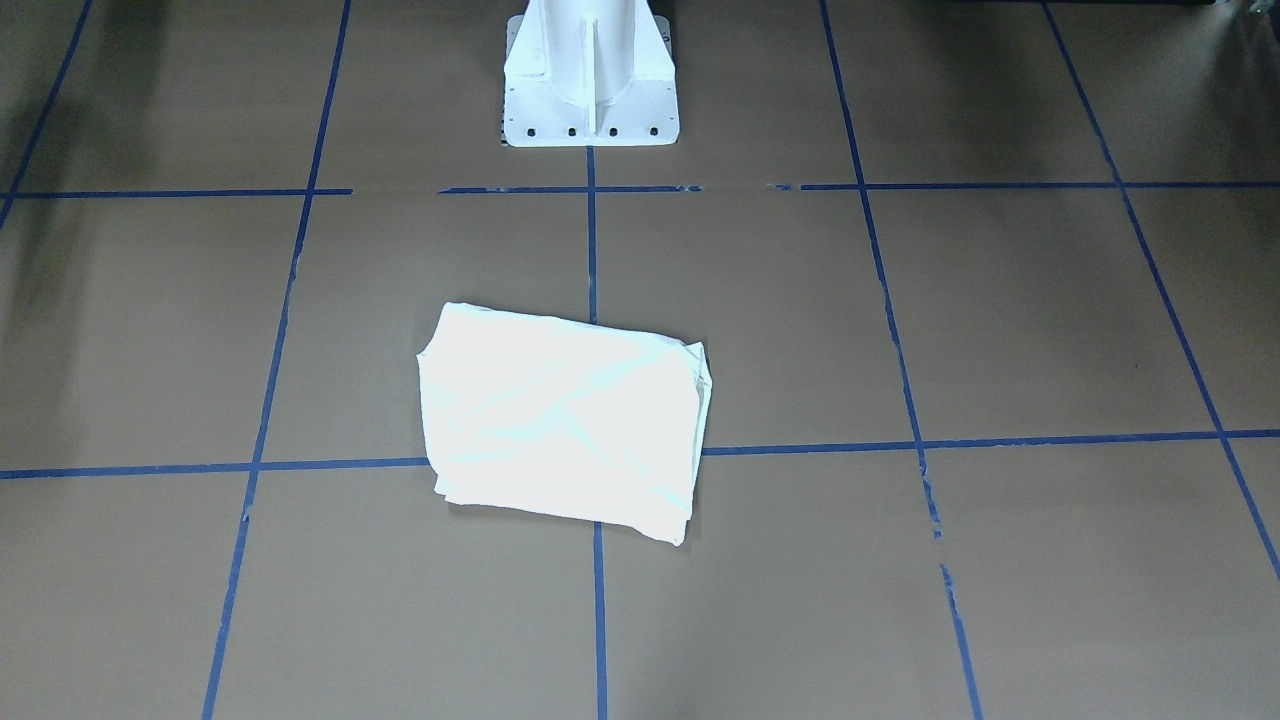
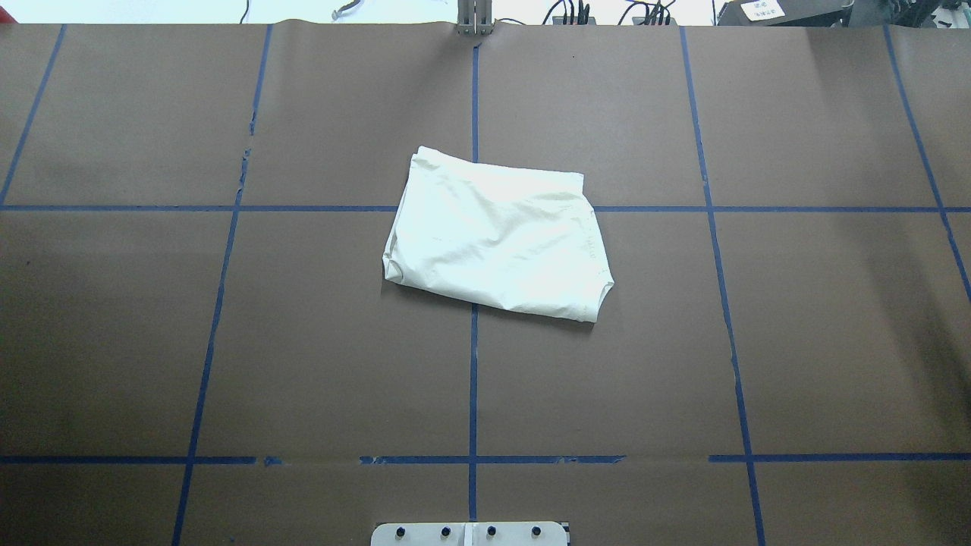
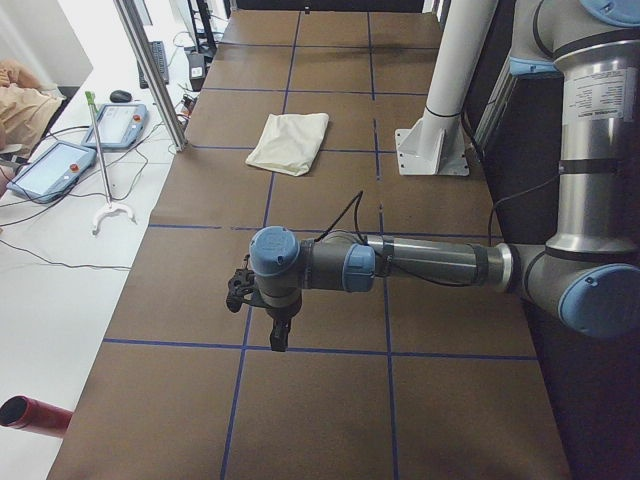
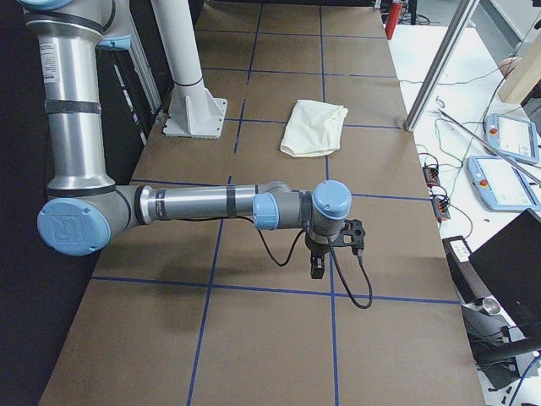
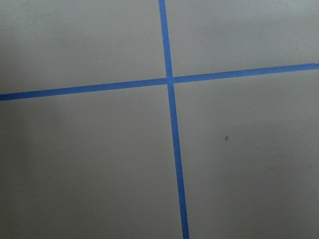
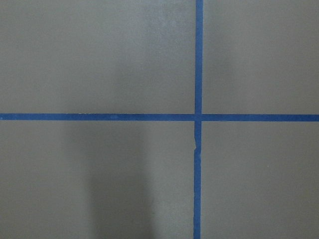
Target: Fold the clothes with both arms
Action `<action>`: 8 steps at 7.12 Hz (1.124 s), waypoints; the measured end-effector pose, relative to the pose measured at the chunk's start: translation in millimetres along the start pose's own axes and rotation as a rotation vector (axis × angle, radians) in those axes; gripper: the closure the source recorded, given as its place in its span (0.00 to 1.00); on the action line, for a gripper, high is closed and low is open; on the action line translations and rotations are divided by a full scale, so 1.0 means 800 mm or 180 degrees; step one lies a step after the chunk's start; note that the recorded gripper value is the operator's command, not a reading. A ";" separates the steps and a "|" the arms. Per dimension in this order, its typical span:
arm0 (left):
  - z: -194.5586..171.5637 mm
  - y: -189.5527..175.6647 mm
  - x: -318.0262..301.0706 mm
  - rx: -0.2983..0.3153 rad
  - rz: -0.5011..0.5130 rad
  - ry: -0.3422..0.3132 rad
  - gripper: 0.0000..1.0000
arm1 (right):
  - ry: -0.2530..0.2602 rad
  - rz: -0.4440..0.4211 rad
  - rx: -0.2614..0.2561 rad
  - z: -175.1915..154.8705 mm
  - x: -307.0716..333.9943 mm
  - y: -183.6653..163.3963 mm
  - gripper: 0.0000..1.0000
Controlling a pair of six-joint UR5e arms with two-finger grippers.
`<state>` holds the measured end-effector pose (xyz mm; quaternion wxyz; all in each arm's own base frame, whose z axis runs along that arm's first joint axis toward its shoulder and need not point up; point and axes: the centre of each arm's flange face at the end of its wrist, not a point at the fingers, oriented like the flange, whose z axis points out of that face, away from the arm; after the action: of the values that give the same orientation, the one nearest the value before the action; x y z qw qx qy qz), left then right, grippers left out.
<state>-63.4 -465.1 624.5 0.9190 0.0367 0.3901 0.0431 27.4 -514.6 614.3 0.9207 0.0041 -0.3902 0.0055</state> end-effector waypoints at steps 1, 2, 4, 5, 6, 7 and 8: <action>0.001 -0.002 -0.001 -0.0003 0.0001 -0.0002 0.00 | -0.0009 0.0001 0.0005 -0.001 -0.001 0.000 0.00; 0.003 -0.001 -0.003 -0.0014 -0.0008 -0.0003 0.00 | -0.0012 -0.0003 0.0014 -0.003 -0.002 0.001 0.00; 0.008 0.006 -0.009 -0.0042 -0.0042 0.0003 0.00 | -0.0015 -0.0024 0.0036 -0.007 -0.007 0.002 0.00; 0.008 0.006 -0.009 -0.0044 -0.0048 0.0009 0.00 | -0.0011 -0.0029 0.0040 -0.008 -0.007 0.002 0.00; 0.008 0.004 -0.009 -0.0038 -0.0044 0.0012 0.00 | -0.0005 -0.0031 0.0040 -0.008 -0.007 0.002 0.00; 0.007 0.001 -0.008 -0.0031 -0.0036 0.0015 0.00 | -0.0001 -0.0035 0.0042 -0.008 -0.007 0.002 0.00; 0.007 0.000 -0.007 -0.0027 -0.0030 0.0019 0.00 | 0.0001 -0.0034 0.0041 -0.008 -0.006 0.003 0.00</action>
<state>-63.6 -466.1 632.2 0.9182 0.0308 0.3928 0.0405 28.2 -512.5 606.4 0.9208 0.0121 -0.3899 0.0031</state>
